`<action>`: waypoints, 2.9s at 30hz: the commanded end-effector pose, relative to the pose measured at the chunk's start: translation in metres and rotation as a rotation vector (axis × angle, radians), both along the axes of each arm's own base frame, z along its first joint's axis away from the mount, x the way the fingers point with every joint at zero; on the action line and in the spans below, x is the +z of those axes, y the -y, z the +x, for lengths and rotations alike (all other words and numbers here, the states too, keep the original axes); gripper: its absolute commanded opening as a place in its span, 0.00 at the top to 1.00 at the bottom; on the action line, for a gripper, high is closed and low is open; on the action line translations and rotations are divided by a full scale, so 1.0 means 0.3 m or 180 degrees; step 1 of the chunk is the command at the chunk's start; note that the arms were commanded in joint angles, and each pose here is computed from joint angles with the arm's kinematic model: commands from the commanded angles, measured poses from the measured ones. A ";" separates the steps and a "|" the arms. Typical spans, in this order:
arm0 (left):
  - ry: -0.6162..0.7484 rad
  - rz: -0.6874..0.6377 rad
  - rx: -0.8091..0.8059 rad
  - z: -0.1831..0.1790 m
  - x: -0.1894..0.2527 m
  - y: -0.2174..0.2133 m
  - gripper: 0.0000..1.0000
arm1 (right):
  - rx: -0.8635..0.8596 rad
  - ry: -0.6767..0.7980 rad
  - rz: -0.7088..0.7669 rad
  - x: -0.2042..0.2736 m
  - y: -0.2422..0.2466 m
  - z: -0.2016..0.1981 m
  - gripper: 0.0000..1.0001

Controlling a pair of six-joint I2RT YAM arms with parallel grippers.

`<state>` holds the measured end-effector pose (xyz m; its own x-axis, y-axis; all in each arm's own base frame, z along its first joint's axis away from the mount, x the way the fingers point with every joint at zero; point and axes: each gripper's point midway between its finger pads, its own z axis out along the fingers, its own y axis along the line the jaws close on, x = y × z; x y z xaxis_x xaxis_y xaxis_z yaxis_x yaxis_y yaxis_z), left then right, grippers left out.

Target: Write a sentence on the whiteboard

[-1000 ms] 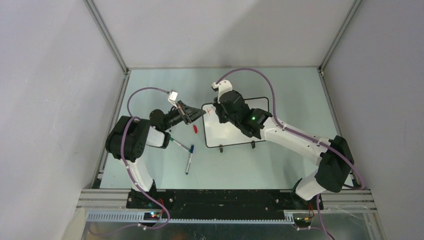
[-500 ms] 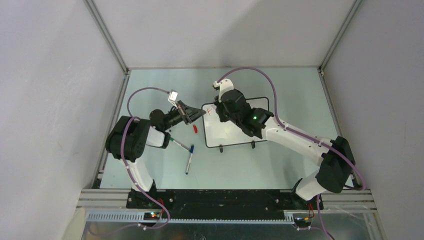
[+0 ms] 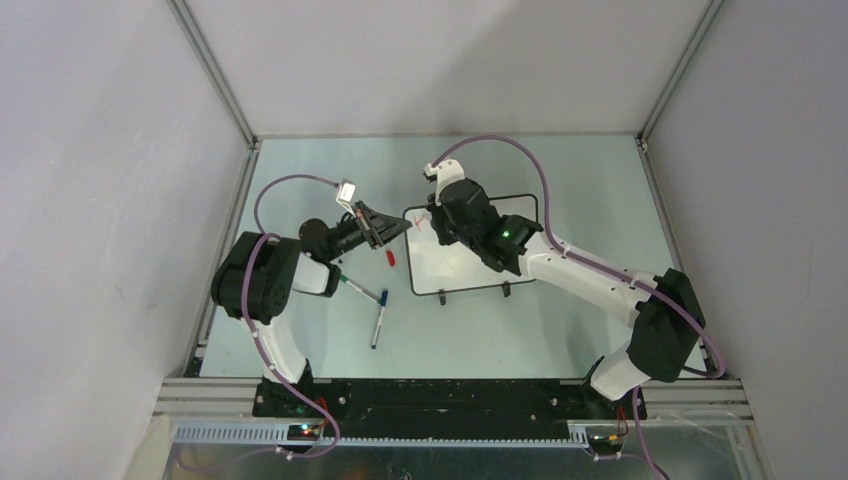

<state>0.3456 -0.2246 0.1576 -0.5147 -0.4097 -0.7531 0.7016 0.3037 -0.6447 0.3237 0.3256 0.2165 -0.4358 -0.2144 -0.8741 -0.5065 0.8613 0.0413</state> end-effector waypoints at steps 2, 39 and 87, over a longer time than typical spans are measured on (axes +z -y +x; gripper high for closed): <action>0.0302 -0.0016 -0.0022 0.005 0.056 0.010 1.00 | -0.0018 0.0096 0.0098 0.046 -0.018 0.029 1.00; 0.0305 -0.0016 -0.0025 0.003 0.057 0.010 1.00 | -0.0047 -0.0184 -0.0073 -0.037 0.032 -0.060 1.00; 0.0334 -0.0006 -0.0030 -0.002 0.059 0.015 1.00 | -0.0101 0.0062 0.0047 0.010 0.037 -0.018 1.00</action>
<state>0.3452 -0.2253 0.1577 -0.5152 -0.4088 -0.7533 0.7024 0.3023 -0.6444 0.3089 0.3126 0.2147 -0.4489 -0.2087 -0.8689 -0.4919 0.8695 0.0453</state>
